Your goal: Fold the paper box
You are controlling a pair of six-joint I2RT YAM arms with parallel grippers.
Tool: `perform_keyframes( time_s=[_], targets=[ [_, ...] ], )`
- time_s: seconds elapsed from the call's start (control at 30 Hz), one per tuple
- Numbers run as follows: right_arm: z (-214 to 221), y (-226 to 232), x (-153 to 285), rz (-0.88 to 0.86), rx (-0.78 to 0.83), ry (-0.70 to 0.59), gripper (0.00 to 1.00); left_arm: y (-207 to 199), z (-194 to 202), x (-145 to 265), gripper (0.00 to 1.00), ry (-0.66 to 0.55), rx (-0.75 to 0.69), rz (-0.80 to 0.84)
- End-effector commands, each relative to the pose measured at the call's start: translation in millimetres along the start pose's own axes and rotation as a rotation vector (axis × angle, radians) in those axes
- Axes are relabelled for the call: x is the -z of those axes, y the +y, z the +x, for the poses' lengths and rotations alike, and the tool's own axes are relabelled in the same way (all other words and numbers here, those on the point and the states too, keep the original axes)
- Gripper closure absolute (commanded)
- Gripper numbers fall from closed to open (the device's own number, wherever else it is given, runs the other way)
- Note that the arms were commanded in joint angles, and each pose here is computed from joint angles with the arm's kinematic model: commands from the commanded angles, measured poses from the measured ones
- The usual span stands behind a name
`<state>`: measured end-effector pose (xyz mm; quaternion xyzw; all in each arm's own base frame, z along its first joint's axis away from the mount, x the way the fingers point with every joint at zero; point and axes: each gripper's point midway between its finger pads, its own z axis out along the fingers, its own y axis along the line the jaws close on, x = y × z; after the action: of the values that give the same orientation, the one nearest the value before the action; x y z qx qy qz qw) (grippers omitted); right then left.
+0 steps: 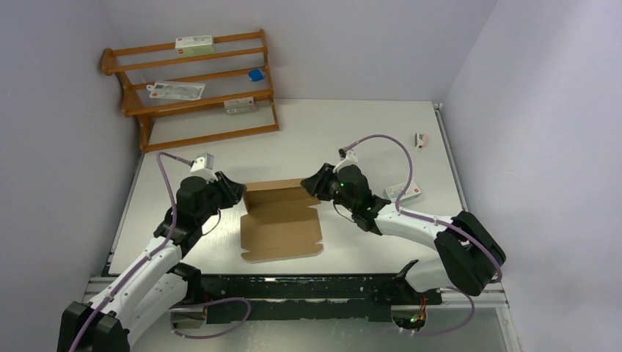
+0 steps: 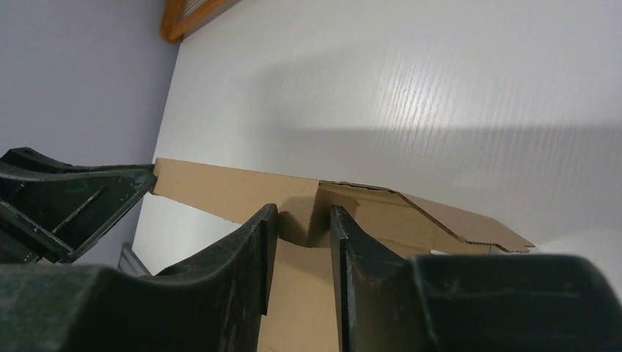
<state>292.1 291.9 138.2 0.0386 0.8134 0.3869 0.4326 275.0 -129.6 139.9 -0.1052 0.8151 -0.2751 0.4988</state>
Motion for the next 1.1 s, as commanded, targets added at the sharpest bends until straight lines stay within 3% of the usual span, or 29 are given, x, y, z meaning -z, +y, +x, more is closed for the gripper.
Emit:
perform_keyframes(
  time_s=[0.0, 0.3, 0.73, 1.07],
  targets=[
    [9.3, -8.4, -0.1, -0.006, -0.031, 0.002, 0.67, 6.7, 6.0, 1.6, 0.71, 0.016, -0.009, -0.016],
    [17.5, -8.2, 1.8, -0.055, -0.037, 0.003, 0.71, 5.4, 11.4, 0.2, 0.71, 0.026, 0.004, 0.002],
    [-7.7, 10.9, 35.4, -0.164, 0.146, -0.102, 0.5, 9.0, 5.2, 2.9, 0.67, 0.008, -0.01, -0.027],
    [9.1, -40.9, 57.6, -0.065, 0.144, -0.191, 0.39, 8.7, 3.3, 3.2, 0.65, -0.001, -0.018, -0.026]
  ],
)
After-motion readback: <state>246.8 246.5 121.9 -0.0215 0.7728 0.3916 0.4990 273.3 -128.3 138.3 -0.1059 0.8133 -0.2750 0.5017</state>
